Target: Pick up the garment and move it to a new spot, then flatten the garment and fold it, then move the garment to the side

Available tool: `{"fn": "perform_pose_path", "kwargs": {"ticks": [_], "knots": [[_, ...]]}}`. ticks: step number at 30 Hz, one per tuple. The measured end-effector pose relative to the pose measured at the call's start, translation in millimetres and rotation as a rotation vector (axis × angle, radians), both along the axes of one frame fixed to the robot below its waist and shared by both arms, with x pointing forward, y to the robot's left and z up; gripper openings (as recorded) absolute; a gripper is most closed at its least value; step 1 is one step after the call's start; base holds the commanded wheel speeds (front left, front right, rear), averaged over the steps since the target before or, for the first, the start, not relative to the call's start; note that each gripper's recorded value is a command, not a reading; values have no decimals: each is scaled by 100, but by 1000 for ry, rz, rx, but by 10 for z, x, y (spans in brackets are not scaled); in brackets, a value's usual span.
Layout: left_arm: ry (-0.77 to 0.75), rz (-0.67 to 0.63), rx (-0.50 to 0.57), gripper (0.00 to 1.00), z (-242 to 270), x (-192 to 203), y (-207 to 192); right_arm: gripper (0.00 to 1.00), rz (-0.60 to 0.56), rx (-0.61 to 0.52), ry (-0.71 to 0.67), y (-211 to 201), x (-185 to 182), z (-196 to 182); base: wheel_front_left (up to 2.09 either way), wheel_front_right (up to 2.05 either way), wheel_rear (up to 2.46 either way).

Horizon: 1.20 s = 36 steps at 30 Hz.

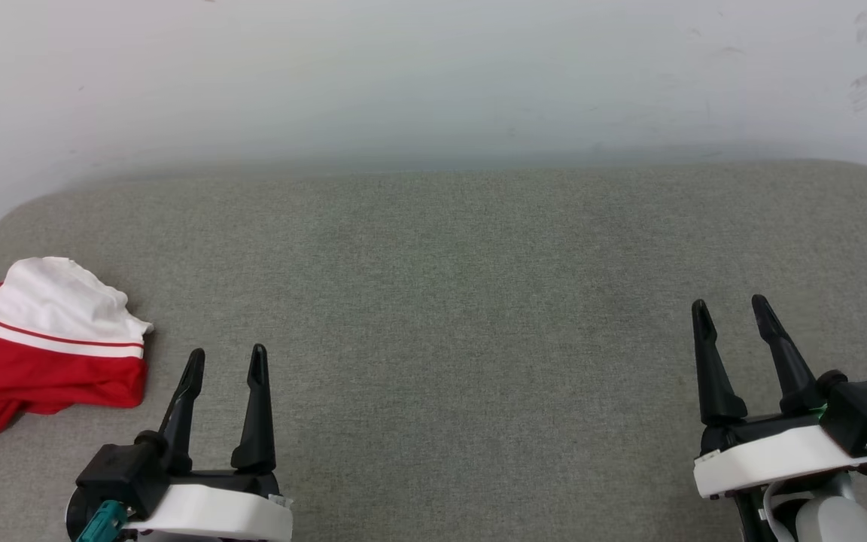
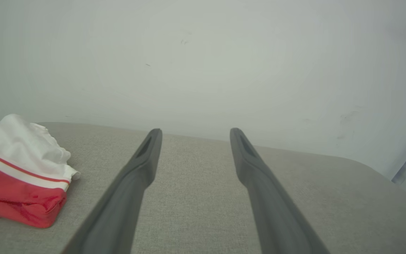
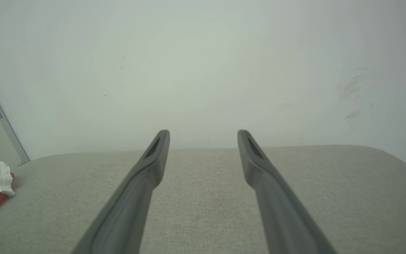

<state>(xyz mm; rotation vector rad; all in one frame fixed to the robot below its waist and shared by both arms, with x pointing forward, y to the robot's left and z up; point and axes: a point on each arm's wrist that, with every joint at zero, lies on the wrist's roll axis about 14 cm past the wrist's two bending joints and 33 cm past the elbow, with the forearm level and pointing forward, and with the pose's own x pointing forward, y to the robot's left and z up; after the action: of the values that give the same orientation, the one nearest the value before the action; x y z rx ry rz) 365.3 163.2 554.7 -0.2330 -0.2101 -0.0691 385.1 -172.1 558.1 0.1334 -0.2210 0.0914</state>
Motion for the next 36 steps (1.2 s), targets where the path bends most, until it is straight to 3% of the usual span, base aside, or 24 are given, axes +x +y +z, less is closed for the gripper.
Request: {"fn": "perform_pose_path", "kwargs": {"ticks": [5,15,27,36], "knots": [[-6,-5,28,100,-16,-14,22,100,0,49,22,-9,-6,-84,0,0,0],[-4,-32,107,100,-70,-41,-83,100,3,-18,18,19,-7,-107,0,0,0],[19,-35,69,100,-158,-63,-58,100,14,-40,11,65,-10,-101,0,0,0],[25,31,54,100,-169,-122,167,100,83,-18,23,296,62,-148,0,0,0]]}}
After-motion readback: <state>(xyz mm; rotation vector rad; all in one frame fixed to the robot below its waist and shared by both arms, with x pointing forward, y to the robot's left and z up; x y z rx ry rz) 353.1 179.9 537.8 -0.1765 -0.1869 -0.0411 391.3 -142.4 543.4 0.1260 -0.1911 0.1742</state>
